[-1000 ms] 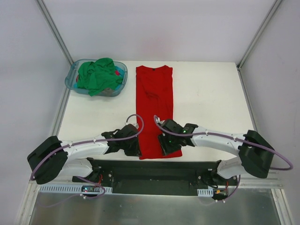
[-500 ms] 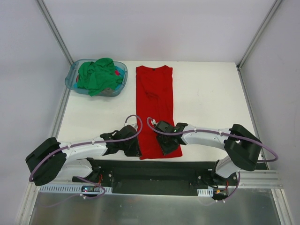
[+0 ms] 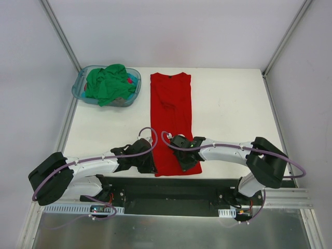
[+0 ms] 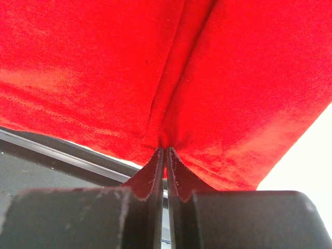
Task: Fold and stack the t-shirts
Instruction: Grab the bottom of the folded rectangular tshirt with both arms
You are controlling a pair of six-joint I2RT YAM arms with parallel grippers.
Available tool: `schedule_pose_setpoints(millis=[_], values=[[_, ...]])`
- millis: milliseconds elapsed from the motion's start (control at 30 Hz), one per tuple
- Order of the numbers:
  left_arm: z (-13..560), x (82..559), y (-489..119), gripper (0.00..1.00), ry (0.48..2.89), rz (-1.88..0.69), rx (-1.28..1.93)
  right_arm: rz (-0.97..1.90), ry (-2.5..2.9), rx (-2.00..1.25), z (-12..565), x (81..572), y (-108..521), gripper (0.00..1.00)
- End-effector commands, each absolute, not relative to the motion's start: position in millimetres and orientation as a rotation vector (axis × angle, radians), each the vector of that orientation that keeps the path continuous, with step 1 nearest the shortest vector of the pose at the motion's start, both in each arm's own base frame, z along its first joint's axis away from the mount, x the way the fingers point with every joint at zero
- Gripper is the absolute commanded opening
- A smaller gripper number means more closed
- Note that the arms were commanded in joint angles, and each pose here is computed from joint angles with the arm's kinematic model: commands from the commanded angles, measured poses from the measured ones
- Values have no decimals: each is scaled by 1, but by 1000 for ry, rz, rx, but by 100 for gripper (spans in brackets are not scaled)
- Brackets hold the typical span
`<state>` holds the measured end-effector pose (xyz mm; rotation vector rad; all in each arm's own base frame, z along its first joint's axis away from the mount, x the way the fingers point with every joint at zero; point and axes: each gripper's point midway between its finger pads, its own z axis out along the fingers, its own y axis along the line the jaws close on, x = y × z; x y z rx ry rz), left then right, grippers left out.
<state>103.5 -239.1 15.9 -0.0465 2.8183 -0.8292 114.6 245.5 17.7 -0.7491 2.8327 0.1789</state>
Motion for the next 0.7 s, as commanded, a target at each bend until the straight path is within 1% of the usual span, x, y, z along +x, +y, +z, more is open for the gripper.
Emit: schedule_pose_setpoints(millis=[0,433,667], values=[[4,91,-226,0,2871,-768,-38,153,2810,-713,29,120,248,4],[3,87,-224,0,2877,-777,-44,426,2810,-713,56,103,271,3],[4,86,-225,0,2878,-790,-40,457,2822,-679,54,105,283,3]])
